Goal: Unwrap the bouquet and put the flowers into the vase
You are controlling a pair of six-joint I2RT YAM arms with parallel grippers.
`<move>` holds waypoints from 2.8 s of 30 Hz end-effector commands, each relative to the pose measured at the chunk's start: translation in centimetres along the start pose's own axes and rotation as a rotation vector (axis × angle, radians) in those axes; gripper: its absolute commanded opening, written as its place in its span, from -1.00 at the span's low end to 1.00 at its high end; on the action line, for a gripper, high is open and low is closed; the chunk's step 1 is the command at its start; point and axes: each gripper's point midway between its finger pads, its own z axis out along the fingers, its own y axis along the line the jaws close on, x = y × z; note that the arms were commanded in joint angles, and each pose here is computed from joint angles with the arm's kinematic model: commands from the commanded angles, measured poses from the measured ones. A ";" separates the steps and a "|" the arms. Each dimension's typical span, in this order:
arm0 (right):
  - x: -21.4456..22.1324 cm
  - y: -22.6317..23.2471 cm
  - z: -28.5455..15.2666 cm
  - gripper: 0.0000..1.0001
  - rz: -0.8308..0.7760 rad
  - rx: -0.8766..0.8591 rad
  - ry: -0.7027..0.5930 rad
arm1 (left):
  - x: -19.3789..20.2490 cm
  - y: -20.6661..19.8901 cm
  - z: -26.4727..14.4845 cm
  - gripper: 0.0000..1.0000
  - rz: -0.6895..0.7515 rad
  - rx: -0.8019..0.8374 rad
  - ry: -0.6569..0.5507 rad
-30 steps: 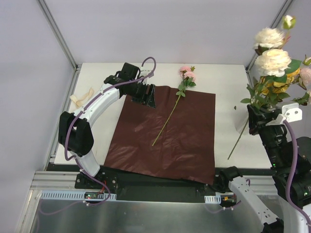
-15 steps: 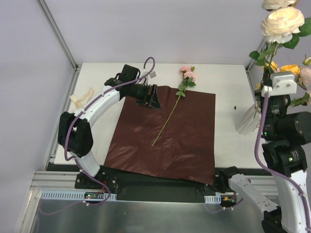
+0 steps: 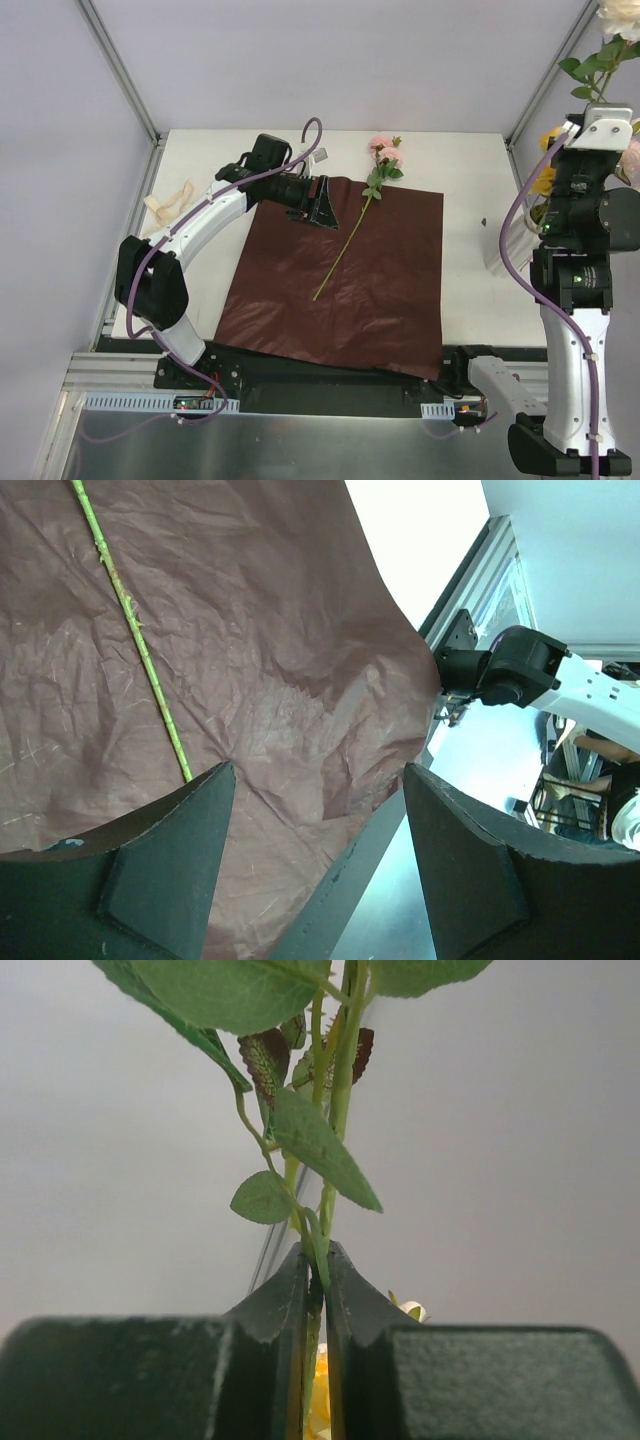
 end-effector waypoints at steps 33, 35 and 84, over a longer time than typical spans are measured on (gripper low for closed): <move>1.5 -2.1 -2.5 -0.99 0.100 0.106 -0.064 | 0.1 -1.2 0.0 0.36 0.006 0.057 0.005; 2.0 -2.2 -2.9 -1.00 0.109 0.113 -0.061 | 0.0 -1.3 0.0 0.36 0.010 0.060 0.003; 19.7 2.9 -11.0 -0.95 0.232 0.122 0.437 | 0.6 -2.9 0.0 0.37 0.026 0.091 0.016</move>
